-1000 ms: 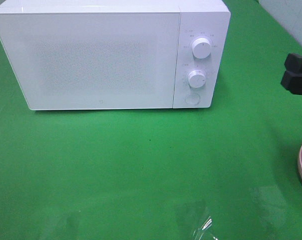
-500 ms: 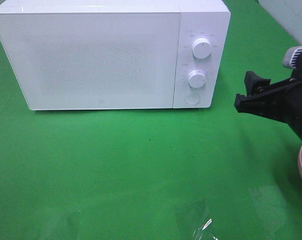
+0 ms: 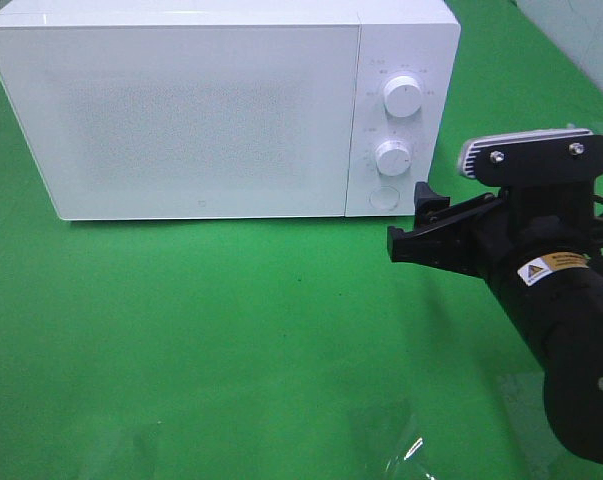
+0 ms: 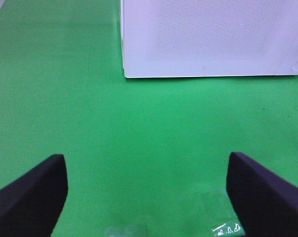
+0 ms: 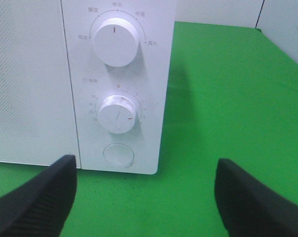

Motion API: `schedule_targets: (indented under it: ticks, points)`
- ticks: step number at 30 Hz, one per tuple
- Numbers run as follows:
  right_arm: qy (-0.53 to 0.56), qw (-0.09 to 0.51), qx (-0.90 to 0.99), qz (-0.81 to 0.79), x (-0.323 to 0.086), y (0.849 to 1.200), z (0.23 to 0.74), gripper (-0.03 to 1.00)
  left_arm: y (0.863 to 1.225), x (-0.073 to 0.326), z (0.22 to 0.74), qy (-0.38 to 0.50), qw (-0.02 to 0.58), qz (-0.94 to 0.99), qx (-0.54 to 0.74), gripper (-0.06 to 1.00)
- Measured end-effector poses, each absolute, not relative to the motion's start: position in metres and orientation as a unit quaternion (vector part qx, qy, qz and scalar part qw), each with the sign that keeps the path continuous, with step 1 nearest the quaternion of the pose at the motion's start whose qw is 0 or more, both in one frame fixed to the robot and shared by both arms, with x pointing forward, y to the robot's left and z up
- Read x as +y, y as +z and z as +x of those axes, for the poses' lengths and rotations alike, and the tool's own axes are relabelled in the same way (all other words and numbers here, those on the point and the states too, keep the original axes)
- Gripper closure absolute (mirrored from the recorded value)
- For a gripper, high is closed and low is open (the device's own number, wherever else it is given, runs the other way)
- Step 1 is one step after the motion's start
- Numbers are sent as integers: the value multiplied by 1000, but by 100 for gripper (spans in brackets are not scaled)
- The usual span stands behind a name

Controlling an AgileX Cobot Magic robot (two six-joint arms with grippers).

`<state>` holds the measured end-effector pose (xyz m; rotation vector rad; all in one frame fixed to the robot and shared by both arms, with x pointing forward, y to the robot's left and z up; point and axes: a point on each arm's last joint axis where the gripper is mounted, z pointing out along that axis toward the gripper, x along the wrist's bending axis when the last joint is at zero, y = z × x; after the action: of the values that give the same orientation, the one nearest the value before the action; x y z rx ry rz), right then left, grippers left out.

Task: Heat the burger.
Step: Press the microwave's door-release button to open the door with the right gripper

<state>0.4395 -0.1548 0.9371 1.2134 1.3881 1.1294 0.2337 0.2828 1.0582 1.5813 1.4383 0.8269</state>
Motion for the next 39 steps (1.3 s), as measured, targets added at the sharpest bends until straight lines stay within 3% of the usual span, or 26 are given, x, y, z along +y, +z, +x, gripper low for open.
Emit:
schedule_targets:
  ticks: [16, 22, 27, 28, 33, 34, 39]
  points:
    - [460, 459, 563, 510, -137, 921, 453, 24, 1058, 283, 234, 329, 412, 629, 572, 15]
    - [487, 422, 527, 554, -137, 916, 454, 28, 1058, 283, 234, 329, 412, 629, 572, 15]
    - [542, 349, 444, 622, -137, 916, 454, 41, 1058, 283, 234, 329, 412, 629, 572, 15]
    - [566, 308, 397, 653, -137, 916, 454, 48, 1058, 283, 234, 329, 412, 629, 572, 15]
    - [605, 222, 297, 704, -137, 916, 454, 63, 1058, 283, 234, 329, 412, 629, 572, 15]
    - [618, 182, 250, 722, -137, 916, 454, 70, 1058, 283, 234, 329, 412, 629, 572, 15]
    - [635, 109, 165, 746, -137, 916, 454, 84, 1058, 283, 234, 329, 412, 629, 572, 15]
